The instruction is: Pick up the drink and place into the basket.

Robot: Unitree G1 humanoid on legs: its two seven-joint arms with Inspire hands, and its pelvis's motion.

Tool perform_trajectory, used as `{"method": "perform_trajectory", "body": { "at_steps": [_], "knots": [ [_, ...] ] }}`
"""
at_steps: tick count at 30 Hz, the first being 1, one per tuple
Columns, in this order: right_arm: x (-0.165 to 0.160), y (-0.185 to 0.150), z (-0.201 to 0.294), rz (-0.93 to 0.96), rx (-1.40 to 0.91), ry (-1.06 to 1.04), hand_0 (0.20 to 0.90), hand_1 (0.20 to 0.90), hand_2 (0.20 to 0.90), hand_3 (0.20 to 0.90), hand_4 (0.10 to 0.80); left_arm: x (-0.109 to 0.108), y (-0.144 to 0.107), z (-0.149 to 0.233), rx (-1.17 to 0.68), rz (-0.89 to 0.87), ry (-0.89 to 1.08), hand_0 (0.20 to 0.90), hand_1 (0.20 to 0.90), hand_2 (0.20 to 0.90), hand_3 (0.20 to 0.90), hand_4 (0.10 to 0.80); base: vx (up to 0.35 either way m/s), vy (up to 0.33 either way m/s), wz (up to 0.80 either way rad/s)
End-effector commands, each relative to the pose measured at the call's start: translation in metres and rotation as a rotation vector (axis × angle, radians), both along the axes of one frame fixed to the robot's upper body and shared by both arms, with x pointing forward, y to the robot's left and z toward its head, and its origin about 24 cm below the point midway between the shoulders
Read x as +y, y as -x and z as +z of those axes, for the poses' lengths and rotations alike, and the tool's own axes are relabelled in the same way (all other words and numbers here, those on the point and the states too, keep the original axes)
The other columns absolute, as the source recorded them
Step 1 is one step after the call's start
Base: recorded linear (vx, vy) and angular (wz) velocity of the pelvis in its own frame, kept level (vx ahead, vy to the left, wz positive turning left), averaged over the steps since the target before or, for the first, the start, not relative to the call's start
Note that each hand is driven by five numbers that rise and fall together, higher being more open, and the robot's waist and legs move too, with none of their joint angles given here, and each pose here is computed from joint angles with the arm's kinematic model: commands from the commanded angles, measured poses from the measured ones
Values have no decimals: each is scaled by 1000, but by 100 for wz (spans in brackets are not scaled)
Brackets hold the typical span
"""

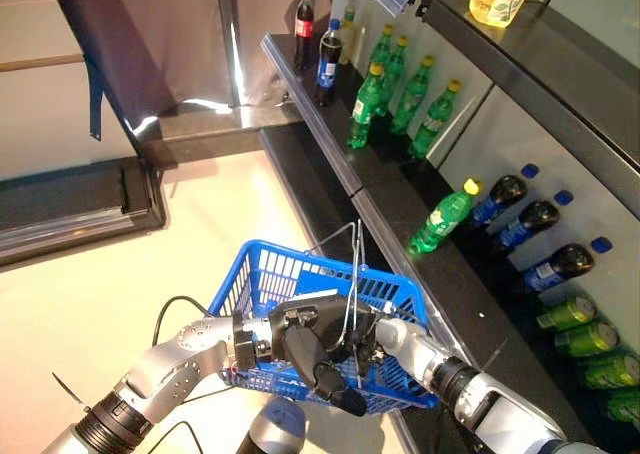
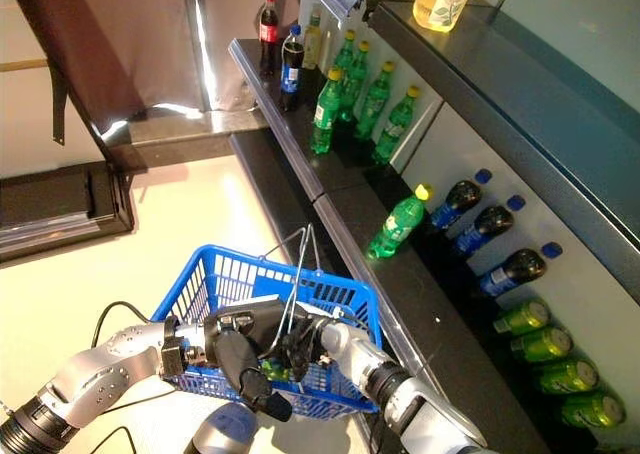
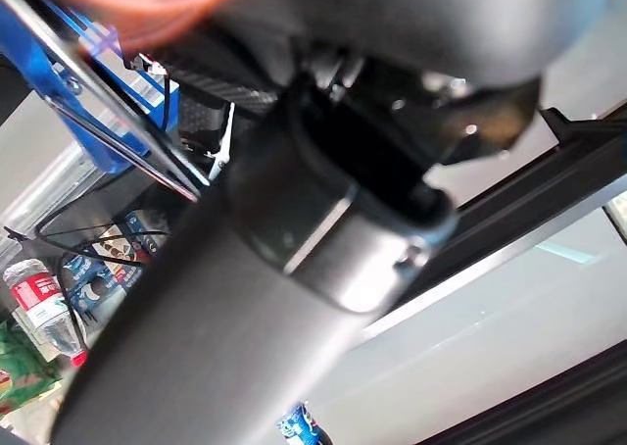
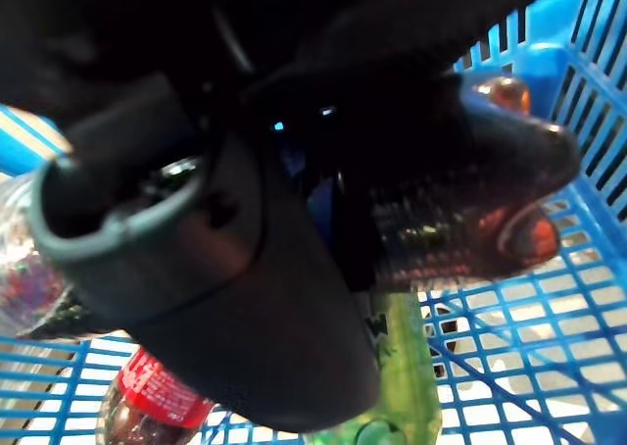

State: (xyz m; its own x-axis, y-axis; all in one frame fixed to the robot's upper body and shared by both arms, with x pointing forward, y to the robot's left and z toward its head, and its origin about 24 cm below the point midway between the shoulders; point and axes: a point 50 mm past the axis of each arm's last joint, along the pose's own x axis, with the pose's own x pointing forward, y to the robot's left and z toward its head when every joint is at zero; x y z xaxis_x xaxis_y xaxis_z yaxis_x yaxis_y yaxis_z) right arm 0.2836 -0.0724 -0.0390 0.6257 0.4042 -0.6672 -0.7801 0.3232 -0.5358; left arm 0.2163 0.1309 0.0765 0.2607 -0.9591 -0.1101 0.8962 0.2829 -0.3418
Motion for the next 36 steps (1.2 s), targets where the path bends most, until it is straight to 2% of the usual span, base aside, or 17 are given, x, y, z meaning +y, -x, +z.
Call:
{"method": "perform_trajectory", "body": {
  "at_steps": [1,6,17,22,25,36],
  "knots": [
    [2,0,-4,47,-28,68,900,900,900,900,800,-59,46,146,-561,-486,868,300,300,300,200,100,0,0,0],
    [-3,-2,-1,6,-47,52,900,900,900,900,800,-58,41,143,-544,-421,845,300,300,300,200,100,0,0,0],
    [-22,-6,10,-57,-105,27,900,900,900,900,800,-47,23,118,-372,-199,791,300,300,300,200,100,-5,3,-4],
    [-33,-5,15,-89,-142,4,900,900,900,900,800,-34,13,102,-328,-43,750,300,300,300,200,100,-16,13,-13],
    [-43,-1,20,-106,-182,-20,900,900,900,900,800,-18,8,90,-325,66,725,300,300,300,200,100,-30,24,-15],
    [-55,1,38,-126,-267,-82,900,900,900,900,800,-1,0,76,-323,215,682,300,300,300,200,100,-4,16,-8]
  ]
}}
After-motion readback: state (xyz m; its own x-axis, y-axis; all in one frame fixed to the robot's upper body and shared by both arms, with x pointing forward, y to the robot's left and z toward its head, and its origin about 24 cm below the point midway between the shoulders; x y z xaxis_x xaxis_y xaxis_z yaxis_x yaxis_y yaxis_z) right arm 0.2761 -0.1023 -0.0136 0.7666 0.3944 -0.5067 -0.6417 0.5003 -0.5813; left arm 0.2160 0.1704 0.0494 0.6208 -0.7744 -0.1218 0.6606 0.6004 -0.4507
